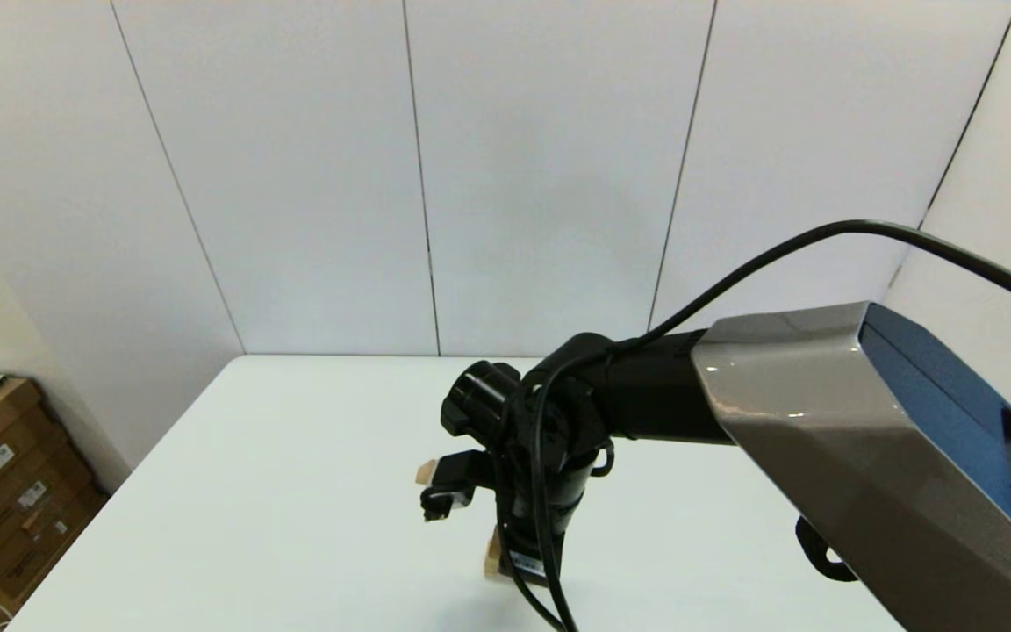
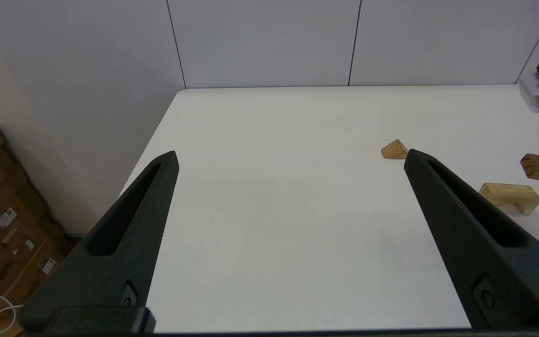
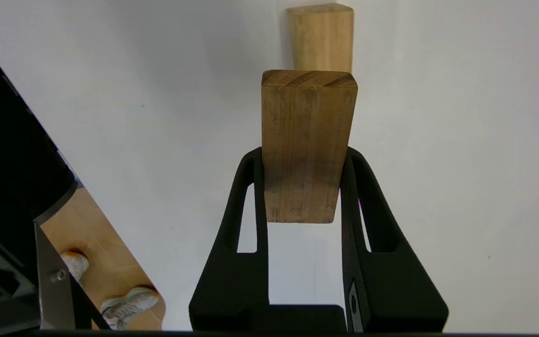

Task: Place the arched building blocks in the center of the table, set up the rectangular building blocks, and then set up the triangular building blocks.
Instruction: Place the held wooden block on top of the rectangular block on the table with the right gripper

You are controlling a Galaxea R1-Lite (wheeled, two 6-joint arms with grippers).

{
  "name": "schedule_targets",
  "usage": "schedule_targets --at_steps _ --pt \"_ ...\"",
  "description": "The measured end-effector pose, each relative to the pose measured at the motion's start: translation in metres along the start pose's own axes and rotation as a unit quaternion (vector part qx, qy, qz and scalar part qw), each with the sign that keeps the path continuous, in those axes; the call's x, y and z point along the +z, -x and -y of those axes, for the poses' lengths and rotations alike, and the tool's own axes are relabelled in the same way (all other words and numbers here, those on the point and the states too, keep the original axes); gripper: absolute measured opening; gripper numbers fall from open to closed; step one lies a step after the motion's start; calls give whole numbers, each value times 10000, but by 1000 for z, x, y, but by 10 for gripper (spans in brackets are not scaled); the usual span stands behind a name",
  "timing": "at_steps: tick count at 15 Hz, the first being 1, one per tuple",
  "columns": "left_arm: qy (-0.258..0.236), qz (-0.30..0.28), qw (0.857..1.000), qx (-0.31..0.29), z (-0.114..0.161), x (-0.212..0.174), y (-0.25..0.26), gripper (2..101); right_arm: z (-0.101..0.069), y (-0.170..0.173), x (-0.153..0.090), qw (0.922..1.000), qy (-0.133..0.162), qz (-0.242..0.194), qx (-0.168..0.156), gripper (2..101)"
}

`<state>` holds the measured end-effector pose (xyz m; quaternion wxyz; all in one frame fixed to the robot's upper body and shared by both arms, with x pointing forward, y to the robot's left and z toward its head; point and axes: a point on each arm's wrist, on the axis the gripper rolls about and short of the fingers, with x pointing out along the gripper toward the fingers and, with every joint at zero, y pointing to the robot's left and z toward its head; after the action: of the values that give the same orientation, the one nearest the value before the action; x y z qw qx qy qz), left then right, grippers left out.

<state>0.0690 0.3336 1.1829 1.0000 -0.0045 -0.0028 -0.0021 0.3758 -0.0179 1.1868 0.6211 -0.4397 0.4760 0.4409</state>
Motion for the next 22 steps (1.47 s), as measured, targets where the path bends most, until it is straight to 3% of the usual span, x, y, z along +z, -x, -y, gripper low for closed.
schedule_targets --at_steps 4,11,22 --pt "1 -2 10000 -2 0 0 0 978 0 -11 1 9994 329 -33 139 242" --pt "0 -2 10000 -2 0 0 0 978 6 -31 7 9981 574 -20 241 242" --pt "0 -2 10000 -2 0 0 0 978 16 -35 7 9974 706 21 149 242"
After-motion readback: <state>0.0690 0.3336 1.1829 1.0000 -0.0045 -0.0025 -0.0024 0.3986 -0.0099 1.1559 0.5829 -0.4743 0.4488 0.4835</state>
